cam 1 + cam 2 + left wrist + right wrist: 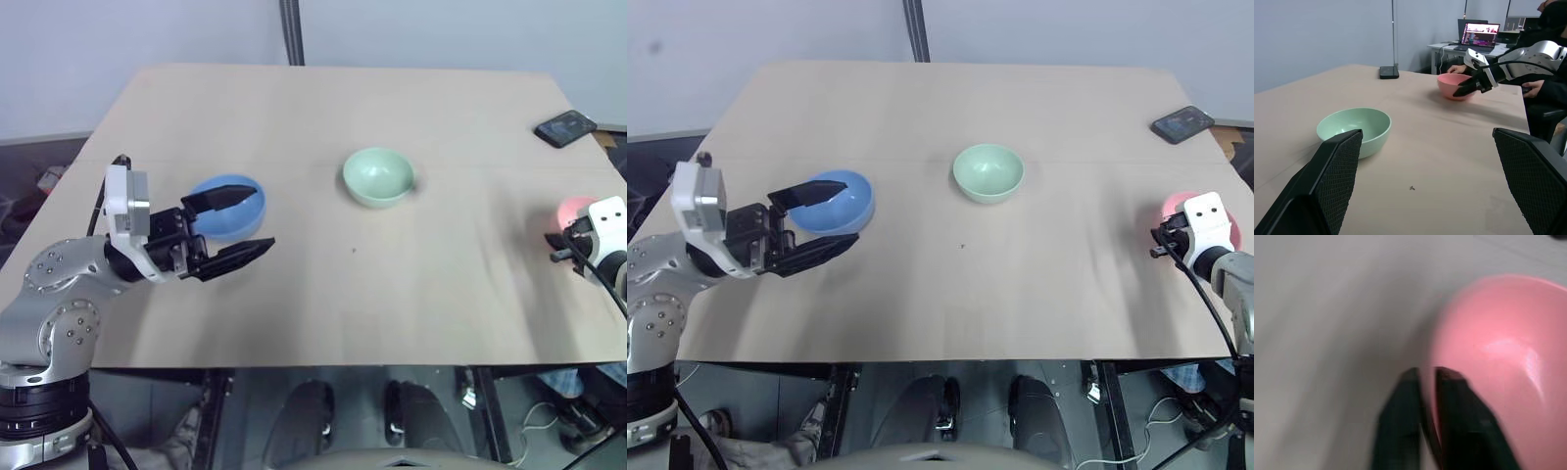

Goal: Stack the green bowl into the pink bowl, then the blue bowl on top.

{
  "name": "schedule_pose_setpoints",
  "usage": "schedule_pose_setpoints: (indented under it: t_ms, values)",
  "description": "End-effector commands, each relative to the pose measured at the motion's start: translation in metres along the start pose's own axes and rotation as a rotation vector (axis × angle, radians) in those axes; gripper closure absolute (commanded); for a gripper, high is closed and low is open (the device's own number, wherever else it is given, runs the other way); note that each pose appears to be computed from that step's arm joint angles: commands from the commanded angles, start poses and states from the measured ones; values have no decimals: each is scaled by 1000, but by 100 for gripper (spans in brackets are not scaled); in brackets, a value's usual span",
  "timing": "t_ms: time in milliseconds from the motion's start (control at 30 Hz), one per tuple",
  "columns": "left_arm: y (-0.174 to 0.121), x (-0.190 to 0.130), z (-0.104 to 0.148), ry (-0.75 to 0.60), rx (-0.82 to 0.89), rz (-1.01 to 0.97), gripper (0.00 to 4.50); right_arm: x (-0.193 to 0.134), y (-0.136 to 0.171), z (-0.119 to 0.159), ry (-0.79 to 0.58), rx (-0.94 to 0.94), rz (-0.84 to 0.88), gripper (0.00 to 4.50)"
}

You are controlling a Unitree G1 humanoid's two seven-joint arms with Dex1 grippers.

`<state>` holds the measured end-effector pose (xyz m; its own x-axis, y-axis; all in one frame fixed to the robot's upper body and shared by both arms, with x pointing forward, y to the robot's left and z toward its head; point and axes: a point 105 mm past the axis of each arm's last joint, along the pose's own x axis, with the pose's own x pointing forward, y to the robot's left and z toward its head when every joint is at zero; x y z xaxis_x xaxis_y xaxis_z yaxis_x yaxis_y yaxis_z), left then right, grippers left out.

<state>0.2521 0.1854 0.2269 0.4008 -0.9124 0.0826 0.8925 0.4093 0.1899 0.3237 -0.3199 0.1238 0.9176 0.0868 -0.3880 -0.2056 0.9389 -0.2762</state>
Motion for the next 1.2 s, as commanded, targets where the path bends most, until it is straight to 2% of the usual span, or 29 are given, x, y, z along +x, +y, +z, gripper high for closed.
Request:
schedule_pose_setpoints:
  t_ms: [33,100,267,400,500,600,633,667,800,867,933,967,1067,1200]
  values:
    - [-4,3,7,-25,37,-8,0,-3,3,24,-68,-90,27,448]
    - [-2,2,5,-23,32,14,0,-4,16,34,-110,-129,89,448]
    - [10,-5,-10,35,33,139,0,-25,119,69,-302,-236,524,448]
    - [26,-13,-17,61,18,276,0,-35,210,62,-326,-344,799,448]
    - [32,-17,-20,80,16,330,0,-31,242,56,-310,-401,896,448]
    - [37,-18,-24,131,24,383,0,-28,254,56,-298,-448,955,448]
    - [38,-18,-26,152,28,401,0,-27,255,57,-299,-456,966,375]
    - [39,-17,-27,166,35,402,0,-27,255,60,-301,-452,977,345]
    - [41,-8,-24,190,63,385,0,-30,253,70,-341,-431,987,154]
    - [48,-1,-23,245,122,404,0,-35,248,82,-394,-392,968,69]
    - [55,5,-22,302,173,421,0,-42,244,93,-439,-356,959,8]
    - [56,11,-20,325,192,395,0,-49,240,99,-463,-319,962,8]
    - [68,36,-11,482,409,255,0,-66,224,119,-543,-223,930,8]
    - [94,66,-10,608,624,111,0,-66,199,137,-624,-160,722,8]
